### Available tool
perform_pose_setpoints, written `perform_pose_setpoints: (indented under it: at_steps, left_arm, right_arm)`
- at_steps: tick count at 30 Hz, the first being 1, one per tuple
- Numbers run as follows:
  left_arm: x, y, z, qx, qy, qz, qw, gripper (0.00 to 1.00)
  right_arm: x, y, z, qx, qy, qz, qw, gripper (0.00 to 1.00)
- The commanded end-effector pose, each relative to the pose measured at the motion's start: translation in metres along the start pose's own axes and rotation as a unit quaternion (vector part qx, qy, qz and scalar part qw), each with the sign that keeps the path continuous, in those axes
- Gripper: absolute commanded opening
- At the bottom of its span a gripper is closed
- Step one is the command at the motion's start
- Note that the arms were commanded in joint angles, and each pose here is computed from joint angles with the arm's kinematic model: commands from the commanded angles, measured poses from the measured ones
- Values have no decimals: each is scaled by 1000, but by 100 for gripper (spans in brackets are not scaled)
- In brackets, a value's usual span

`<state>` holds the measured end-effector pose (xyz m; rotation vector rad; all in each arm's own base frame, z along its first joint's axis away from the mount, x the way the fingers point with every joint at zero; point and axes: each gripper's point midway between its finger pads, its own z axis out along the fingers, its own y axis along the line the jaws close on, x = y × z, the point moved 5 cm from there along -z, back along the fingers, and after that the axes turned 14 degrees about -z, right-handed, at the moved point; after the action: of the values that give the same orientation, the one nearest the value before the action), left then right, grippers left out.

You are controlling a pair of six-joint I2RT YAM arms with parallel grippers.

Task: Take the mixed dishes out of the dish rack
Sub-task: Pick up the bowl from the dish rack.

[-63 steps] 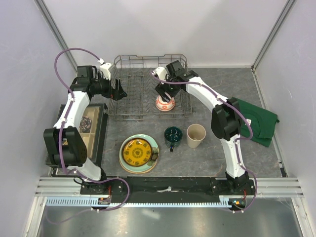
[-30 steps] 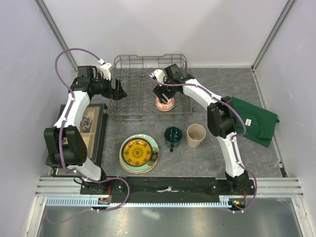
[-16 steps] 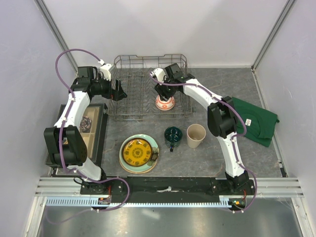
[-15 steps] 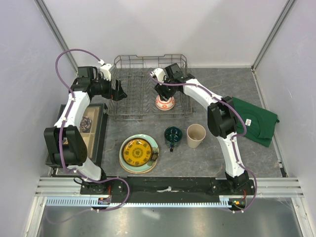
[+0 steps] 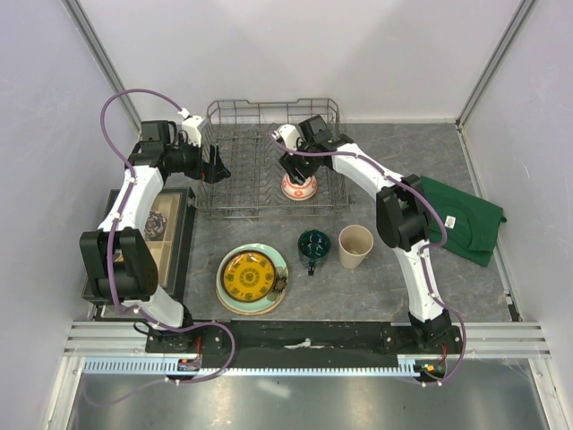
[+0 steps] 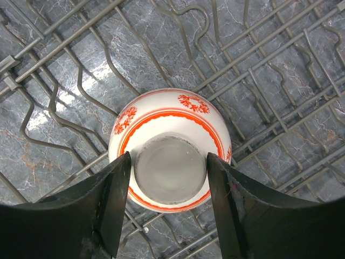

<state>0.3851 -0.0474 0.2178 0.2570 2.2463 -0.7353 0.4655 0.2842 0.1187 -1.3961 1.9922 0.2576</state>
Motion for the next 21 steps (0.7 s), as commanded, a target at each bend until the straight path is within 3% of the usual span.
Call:
perform_pose_setpoints:
  at_steps: [1, 21]
  left_arm:
    - [-5, 0, -2, 4, -11, 26, 1000, 99]
    - [-3, -1, -2, 8, -10, 23, 1000, 99]
  right_arm:
    - [9, 5, -6, -5, 20, -3, 1000, 66]
    - [19, 1, -10, 0, 29, 5, 1000, 65]
